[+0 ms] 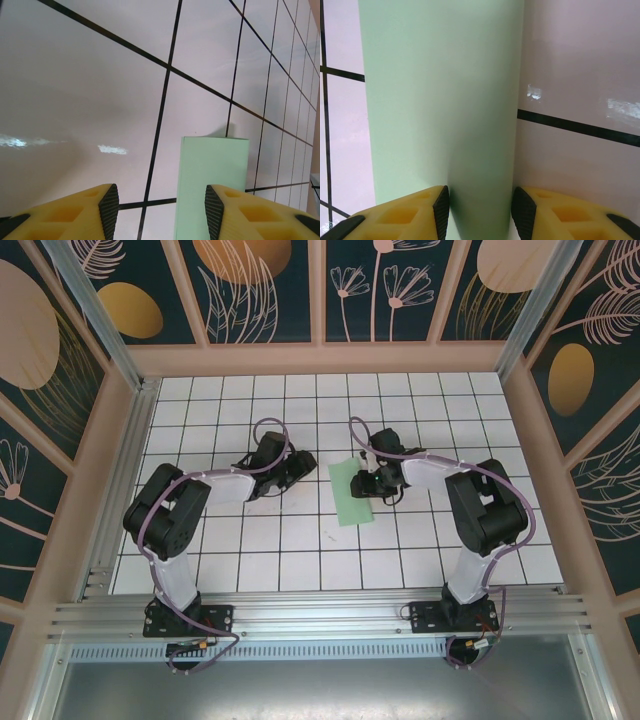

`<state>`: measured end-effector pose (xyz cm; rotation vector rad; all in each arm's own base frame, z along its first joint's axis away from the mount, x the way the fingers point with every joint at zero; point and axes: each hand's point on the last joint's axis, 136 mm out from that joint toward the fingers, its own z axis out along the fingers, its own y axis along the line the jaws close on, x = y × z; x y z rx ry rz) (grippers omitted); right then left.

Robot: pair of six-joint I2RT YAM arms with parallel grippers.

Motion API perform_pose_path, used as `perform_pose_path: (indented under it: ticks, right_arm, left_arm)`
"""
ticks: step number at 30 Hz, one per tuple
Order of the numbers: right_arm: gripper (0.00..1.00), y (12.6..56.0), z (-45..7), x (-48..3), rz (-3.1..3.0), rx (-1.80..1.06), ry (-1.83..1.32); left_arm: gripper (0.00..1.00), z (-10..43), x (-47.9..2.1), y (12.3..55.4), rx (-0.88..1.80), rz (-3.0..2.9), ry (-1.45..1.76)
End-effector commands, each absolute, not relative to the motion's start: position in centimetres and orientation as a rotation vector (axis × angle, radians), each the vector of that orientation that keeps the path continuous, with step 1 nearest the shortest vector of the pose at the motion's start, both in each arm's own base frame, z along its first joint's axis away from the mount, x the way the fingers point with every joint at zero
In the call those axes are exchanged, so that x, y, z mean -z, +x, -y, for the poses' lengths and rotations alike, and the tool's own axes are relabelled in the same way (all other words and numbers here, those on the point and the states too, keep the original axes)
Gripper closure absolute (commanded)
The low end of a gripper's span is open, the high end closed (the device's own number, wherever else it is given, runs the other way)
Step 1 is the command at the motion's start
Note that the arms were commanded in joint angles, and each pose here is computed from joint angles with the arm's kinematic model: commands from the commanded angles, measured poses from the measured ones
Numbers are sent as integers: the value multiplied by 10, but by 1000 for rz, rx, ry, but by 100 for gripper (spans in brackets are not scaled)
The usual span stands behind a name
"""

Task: Fold a paper plane with a square sheet of paper (pick it up from the middle)
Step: Fold the square sheet of paper in half at the center of the table, then hold the paper at the center of the table.

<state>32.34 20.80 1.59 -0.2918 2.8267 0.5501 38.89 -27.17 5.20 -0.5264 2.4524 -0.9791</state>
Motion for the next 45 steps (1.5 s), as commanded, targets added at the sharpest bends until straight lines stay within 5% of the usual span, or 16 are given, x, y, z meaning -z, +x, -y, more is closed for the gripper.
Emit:
perform_pose_path:
  ticks: [1, 21, 33, 45]
  right_arm:
    - [56, 303, -195, 27, -2944, -412, -339]
    - [53, 304, -196, 32, -2962, -382, -327]
    - [53, 302, -194, 35, -2974, -363, -316]
    - [53, 302, -195, 35, -2972, -363, -320]
  left_arm:
    - [48, 265, -58, 386, 956, -2447, -513]
    - [50, 293, -70, 384, 1114, -2446, -406]
    - [63, 365, -65, 364, 1289, -2506, -236]
    - [78, 363, -26, 363, 1128, -2632, -267]
